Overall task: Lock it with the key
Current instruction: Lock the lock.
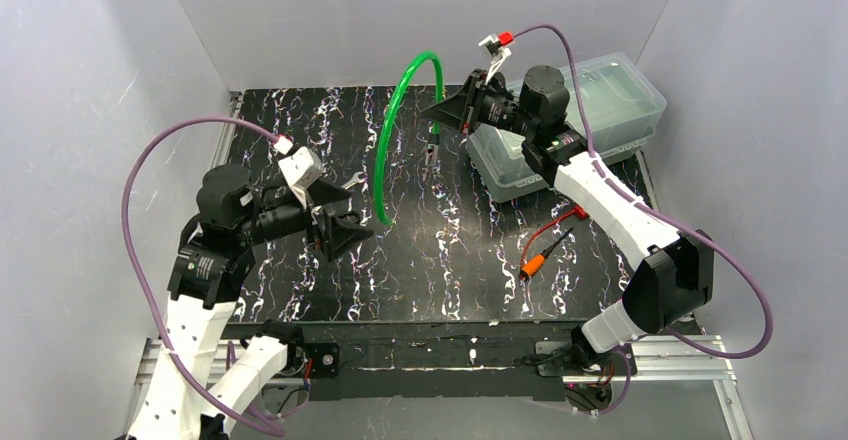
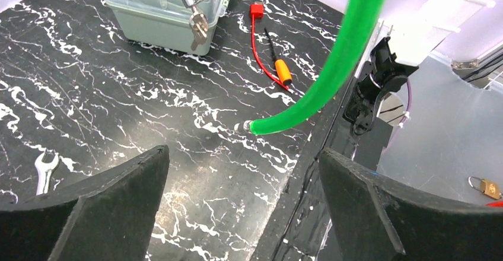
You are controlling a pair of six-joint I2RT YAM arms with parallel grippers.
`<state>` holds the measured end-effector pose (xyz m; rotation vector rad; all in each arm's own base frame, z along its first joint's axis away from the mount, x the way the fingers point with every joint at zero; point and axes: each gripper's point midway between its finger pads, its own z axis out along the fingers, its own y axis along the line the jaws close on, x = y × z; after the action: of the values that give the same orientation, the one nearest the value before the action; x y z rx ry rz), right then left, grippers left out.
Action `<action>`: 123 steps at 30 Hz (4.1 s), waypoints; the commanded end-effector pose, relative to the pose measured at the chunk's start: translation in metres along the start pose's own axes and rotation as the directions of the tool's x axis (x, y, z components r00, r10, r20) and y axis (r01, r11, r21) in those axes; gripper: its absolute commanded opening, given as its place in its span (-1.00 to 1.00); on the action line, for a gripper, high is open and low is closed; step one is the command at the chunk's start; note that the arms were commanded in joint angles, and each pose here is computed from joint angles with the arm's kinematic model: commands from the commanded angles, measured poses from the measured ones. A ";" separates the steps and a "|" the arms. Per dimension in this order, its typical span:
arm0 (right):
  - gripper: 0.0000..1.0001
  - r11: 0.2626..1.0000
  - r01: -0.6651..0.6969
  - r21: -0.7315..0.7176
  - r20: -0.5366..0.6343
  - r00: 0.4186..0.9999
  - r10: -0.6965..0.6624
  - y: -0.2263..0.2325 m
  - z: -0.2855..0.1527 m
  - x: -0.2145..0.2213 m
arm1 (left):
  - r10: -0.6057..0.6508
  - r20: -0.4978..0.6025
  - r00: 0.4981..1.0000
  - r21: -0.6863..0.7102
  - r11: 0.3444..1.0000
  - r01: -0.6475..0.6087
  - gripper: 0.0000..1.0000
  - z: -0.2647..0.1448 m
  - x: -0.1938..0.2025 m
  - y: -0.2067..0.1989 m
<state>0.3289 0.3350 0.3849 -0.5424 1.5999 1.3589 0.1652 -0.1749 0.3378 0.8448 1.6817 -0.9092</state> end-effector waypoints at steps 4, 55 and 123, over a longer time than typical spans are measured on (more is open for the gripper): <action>-0.97 0.996 0.020 -0.092 0.065 0.998 -0.014 0.026 -0.001 -0.018 | -0.013 -0.002 1.000 0.072 0.997 0.013 0.83 0.016 -0.004 -0.007; -0.97 0.965 -0.166 -0.201 -0.020 0.986 0.166 0.044 0.005 0.046 | 0.141 0.067 0.988 -0.085 0.987 -0.135 -1.00 0.064 -0.090 0.020; -0.97 0.886 -0.385 -0.259 0.009 0.916 0.400 0.057 0.002 0.027 | 0.126 -0.085 0.988 -0.106 0.985 -0.135 -1.00 0.111 -0.041 0.038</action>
<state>0.3057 0.3571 0.3322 -0.1804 1.7454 1.7630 0.2429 -0.2553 0.3569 0.9338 1.6688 -0.7224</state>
